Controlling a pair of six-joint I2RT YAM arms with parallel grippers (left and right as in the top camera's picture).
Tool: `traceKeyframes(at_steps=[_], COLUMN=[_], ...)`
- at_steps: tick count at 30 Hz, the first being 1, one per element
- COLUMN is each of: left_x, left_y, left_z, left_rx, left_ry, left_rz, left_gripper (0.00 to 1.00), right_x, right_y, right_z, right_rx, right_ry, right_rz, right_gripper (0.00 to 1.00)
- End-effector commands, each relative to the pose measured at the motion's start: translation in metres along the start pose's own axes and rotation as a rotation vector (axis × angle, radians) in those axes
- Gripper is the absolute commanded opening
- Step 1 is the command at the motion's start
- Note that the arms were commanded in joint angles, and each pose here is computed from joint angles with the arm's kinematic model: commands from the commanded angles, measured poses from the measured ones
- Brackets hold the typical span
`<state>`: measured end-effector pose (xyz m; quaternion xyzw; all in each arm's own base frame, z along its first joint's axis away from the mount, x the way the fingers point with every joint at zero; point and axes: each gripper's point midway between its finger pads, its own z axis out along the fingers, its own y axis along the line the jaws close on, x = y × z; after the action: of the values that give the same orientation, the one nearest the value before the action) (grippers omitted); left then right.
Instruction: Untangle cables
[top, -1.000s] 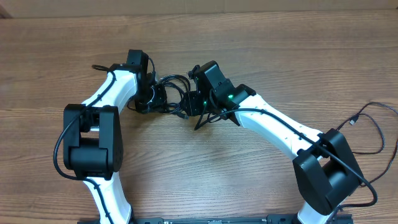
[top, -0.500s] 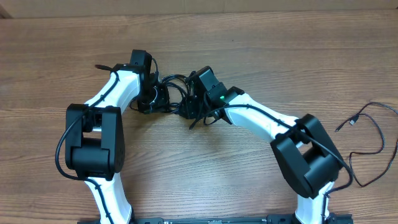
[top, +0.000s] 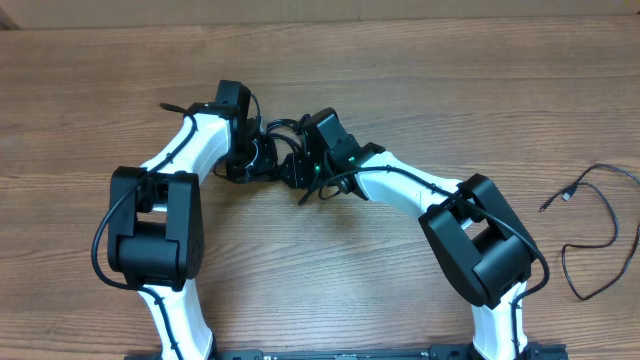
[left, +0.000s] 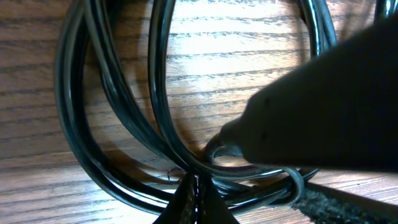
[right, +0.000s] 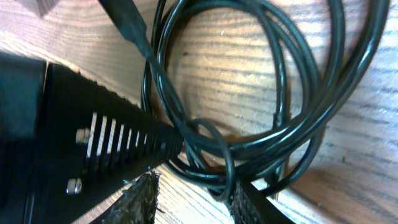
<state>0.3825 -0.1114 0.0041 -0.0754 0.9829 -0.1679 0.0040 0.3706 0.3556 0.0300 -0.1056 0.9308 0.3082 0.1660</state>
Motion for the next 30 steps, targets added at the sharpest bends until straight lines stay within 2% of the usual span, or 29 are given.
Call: traceKeyframes(at_steps=[1,6,11,15,21,24,26,30], left_x=[0.017,0.017,0.015,0.013,0.012,0.011,0.009,0.007], left_y=[-0.002,-0.002,0.003,0.010,0.012,0.015,0.023,0.025], left_z=[0.018,0.018,0.018,0.018,0.018,0.018,0.017,0.017], left_rx=[-0.003,-0.003,-0.033,-0.074,-0.085,-0.102,-0.147,-0.162], left_ry=[0.059,0.059,0.050,0.037,0.033,0.028,0.014,0.004], left_rz=[0.015,0.015,0.015,0.016,0.016,0.016,0.017,0.015], left_gripper=[0.04,0.04,0.04,0.05,0.05,0.05,0.05,0.05], right_x=[-0.009,0.004,0.007,0.008,0.007,0.004,0.002,0.001], right_y=[-0.006,-0.017,-0.019,-0.026,-0.038,-0.031,-0.018,-0.016], right_z=[0.005,0.019,0.018,0.016,0.011,-0.002,-0.018,-0.040], right_rx=[0.024,0.035,0.043,0.058,0.063,-0.049,-0.222,-0.374], right_ry=[-0.035,0.005,0.018,0.028,0.047,0.096,0.160,0.228], right_rz=[0.026,0.072,0.077,0.091,0.126,0.169,0.209,0.276], right_gripper=[0.36,0.32,0.19,0.05,0.04,0.04,0.04,0.04])
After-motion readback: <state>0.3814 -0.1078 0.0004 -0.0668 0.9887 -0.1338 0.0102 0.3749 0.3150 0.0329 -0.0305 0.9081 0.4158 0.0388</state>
